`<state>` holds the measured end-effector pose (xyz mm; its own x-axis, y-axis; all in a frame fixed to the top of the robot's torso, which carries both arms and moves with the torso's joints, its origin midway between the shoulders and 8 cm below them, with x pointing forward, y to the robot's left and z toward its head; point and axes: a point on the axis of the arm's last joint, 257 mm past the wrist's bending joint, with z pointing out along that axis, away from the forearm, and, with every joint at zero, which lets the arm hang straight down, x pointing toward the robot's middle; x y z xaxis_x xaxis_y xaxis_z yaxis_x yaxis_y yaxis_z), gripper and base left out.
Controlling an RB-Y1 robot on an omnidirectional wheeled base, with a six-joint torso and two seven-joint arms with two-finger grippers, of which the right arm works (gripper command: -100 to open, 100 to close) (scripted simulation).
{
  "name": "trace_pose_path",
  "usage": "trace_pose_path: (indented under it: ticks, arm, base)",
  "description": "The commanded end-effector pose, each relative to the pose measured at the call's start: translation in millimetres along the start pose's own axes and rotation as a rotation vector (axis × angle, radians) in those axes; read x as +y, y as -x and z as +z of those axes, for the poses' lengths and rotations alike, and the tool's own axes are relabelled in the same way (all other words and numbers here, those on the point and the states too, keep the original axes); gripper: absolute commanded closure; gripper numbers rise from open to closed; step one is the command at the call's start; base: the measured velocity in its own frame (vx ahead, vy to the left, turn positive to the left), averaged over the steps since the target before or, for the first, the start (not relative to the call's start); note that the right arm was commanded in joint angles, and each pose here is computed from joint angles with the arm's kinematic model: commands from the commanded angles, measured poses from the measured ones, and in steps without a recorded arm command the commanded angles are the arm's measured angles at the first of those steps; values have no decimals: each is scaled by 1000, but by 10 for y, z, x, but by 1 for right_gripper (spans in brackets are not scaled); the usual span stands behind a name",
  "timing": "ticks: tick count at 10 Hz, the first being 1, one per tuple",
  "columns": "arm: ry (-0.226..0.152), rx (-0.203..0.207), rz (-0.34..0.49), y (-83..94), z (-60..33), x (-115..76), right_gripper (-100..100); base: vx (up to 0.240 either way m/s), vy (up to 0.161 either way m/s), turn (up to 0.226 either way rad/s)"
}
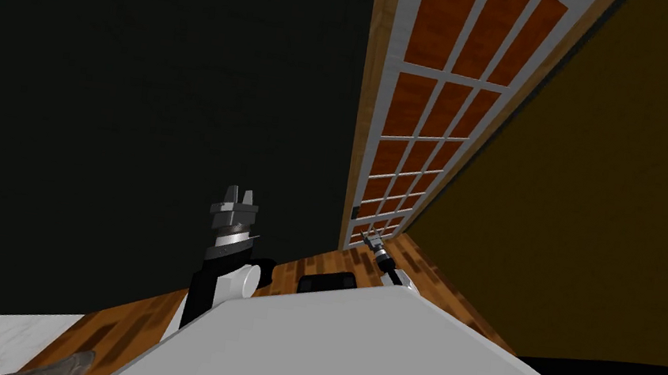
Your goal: Pull the door open
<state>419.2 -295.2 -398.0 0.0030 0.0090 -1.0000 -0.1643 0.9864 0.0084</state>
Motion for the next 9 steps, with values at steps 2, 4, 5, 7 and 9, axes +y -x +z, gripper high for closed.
trace_pose_path:
  ticks: [2,4,5,7,9]
  arm:
    - [11,-1,-4,-1,41,49,-100]
    - [20,-1,-4,0,82,95,-100]
    - [27,-2,-4,-1,112,130,-100]
    - [38,-1,-4,-3,156,183,-100]
    - [53,2,-3,-14,216,258,-100]
  base:
    - [92,40,-15]
    - [153,142,-33]
    - [211,125,-57]
    - [177,41,-48]
    - [199,-31,-121]
